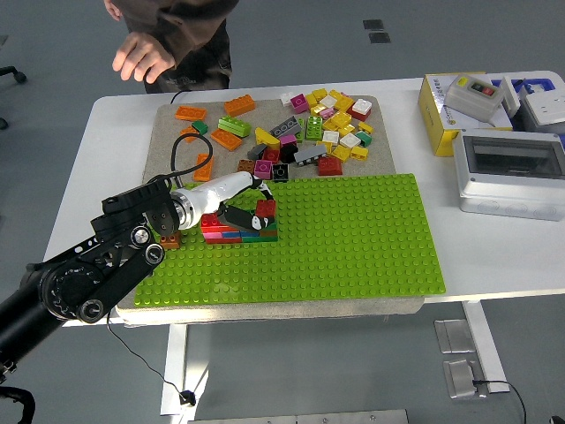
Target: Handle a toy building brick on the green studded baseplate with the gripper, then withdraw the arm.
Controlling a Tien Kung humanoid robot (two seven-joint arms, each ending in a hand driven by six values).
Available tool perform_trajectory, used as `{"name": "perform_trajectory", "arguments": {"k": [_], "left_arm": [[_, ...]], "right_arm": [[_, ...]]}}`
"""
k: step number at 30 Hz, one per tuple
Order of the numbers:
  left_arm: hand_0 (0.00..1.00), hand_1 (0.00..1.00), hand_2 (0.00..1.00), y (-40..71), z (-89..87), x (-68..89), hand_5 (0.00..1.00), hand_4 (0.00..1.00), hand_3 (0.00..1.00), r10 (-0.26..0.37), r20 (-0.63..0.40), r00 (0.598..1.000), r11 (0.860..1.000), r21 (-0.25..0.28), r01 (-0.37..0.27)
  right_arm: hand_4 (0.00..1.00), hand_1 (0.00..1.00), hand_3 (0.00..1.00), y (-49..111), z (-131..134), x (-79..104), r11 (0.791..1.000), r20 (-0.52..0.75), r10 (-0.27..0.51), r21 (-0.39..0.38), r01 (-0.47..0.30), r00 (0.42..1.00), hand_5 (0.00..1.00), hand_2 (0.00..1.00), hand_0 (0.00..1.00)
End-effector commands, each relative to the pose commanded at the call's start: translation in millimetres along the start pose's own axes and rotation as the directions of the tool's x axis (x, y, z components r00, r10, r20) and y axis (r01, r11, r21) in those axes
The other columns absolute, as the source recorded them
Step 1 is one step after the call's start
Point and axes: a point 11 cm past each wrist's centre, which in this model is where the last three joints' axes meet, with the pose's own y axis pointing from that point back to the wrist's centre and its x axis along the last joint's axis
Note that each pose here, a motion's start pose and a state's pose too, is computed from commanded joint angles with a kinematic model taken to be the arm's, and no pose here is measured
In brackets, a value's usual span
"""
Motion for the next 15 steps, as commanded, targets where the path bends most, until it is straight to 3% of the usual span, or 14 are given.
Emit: {"name": "perform_trajectory", "arguments": {"k": [15], "left_arm": [[0.963,0.938,0.888,-1.1,-3.2,-2.7,0.296,0.639,0.57,-0.006,-0.003,1.0,1.0,0.008,0.006]], "right_arm": [[0.592,0.641,0.752,-0.4,1.4,-0.1,1.0,0.002,-0.001,-0.001,0.001,1.0,0.998,0.42,0.707]]}}
